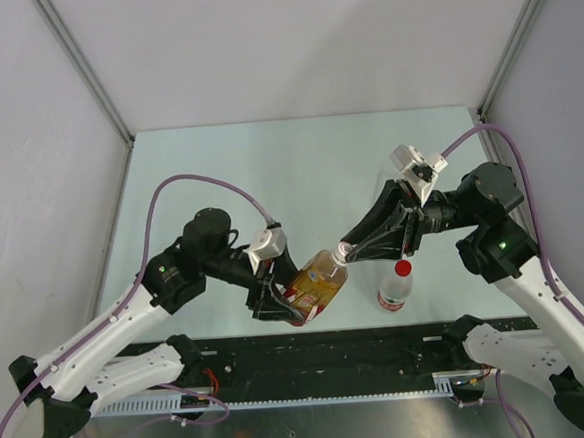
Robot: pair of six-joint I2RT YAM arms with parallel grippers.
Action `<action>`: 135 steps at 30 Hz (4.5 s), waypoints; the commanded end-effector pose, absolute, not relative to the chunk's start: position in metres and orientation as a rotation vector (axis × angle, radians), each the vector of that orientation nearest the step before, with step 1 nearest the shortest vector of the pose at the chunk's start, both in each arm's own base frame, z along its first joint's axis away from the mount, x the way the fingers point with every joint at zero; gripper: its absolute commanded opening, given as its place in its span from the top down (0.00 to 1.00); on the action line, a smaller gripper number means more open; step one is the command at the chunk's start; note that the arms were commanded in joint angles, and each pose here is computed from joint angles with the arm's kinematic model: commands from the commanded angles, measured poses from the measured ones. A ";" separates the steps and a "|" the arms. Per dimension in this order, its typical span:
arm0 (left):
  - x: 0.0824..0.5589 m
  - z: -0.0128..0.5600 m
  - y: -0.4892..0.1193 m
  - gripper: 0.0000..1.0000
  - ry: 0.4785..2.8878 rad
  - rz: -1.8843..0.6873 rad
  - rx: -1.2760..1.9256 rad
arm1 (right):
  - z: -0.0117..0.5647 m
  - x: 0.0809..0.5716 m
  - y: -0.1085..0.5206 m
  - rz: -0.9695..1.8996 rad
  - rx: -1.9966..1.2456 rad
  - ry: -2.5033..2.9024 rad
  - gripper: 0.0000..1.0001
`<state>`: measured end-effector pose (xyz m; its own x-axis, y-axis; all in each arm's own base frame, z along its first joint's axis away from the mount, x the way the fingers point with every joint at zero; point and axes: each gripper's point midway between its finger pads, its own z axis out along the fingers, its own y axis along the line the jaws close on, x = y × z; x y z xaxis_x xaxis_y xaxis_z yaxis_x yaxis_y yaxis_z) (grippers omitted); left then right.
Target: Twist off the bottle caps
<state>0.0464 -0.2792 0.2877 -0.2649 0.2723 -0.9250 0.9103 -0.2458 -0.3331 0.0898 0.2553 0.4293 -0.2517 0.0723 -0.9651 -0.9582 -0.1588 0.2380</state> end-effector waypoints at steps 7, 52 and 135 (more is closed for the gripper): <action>0.016 0.305 -0.266 1.00 1.259 -1.650 1.584 | 0.457 0.093 0.252 1.466 -1.100 1.109 0.99; 0.134 0.250 -0.252 1.00 1.662 -0.984 1.107 | 0.451 0.169 0.239 1.253 -0.713 1.321 0.11; 0.168 0.281 -0.213 0.00 1.612 -0.734 0.846 | 0.312 0.224 0.283 1.072 -0.535 1.928 1.00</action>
<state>0.1604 -0.2203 0.2422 -0.2082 0.2292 -0.9508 0.8550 0.5147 -0.0631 0.2206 0.2933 0.2927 -0.6180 -0.0053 -0.7861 -0.6916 0.4792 0.5405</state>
